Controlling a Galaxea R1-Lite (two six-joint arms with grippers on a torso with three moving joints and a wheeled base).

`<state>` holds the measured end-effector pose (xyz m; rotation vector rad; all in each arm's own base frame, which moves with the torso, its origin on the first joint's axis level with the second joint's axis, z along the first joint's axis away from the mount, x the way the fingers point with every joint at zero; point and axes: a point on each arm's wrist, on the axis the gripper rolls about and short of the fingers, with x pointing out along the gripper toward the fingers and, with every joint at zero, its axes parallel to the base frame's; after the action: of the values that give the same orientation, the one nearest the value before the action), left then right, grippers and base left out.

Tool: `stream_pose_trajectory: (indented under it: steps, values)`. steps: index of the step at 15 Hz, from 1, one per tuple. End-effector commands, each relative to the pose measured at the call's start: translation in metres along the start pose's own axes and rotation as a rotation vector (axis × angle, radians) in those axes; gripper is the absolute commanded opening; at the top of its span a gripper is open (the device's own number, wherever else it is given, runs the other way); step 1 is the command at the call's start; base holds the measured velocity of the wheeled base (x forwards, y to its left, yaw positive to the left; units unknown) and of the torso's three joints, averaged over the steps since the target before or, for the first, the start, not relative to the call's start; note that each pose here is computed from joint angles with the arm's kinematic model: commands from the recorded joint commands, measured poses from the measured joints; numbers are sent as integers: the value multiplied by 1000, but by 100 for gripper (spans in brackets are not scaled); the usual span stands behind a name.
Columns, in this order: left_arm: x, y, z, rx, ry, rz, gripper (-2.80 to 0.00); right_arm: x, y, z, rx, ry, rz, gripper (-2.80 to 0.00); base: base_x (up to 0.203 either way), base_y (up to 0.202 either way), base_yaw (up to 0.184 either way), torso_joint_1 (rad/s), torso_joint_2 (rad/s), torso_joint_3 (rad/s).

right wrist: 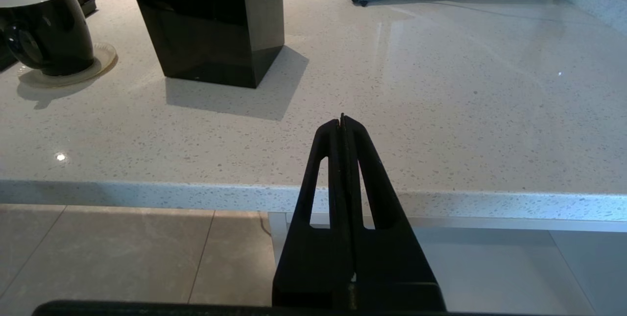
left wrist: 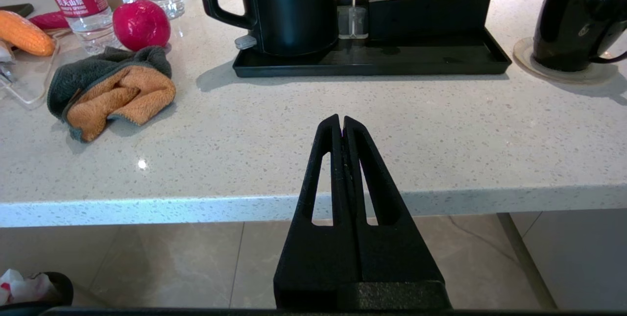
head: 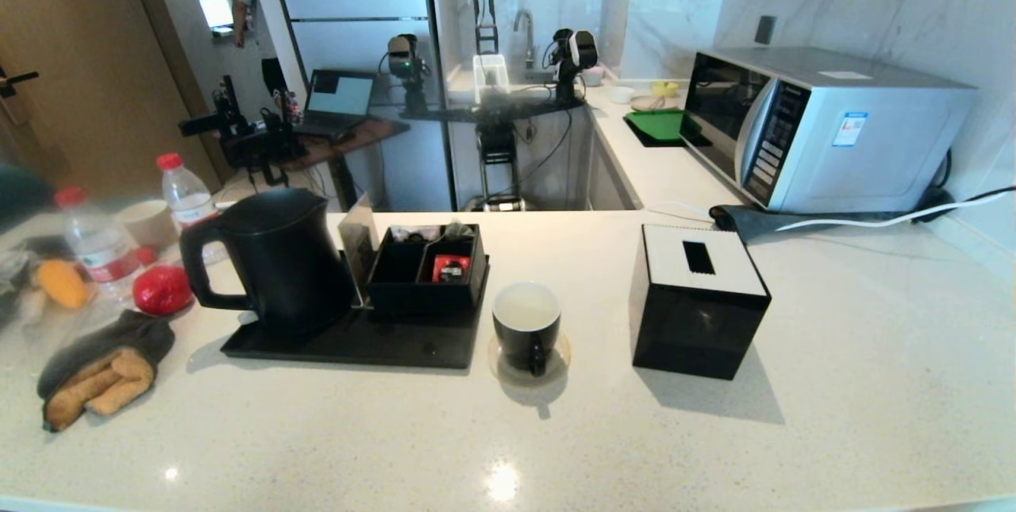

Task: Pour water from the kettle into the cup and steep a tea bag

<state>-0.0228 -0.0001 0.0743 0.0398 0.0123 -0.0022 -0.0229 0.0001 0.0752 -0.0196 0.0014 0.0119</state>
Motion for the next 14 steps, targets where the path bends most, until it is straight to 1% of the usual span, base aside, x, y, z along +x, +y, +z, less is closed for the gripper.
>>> stream_pose_trajectory:
  steps: [1,14]
  values:
    - [0,0,0,0,0,0,-280,0,0,0,0,2,0,-280,0,0,0,0,0,0]
    - [0,0,0,0,0,0,-280,0,0,0,0,2,0,-280,0,0,0,0,0,0]
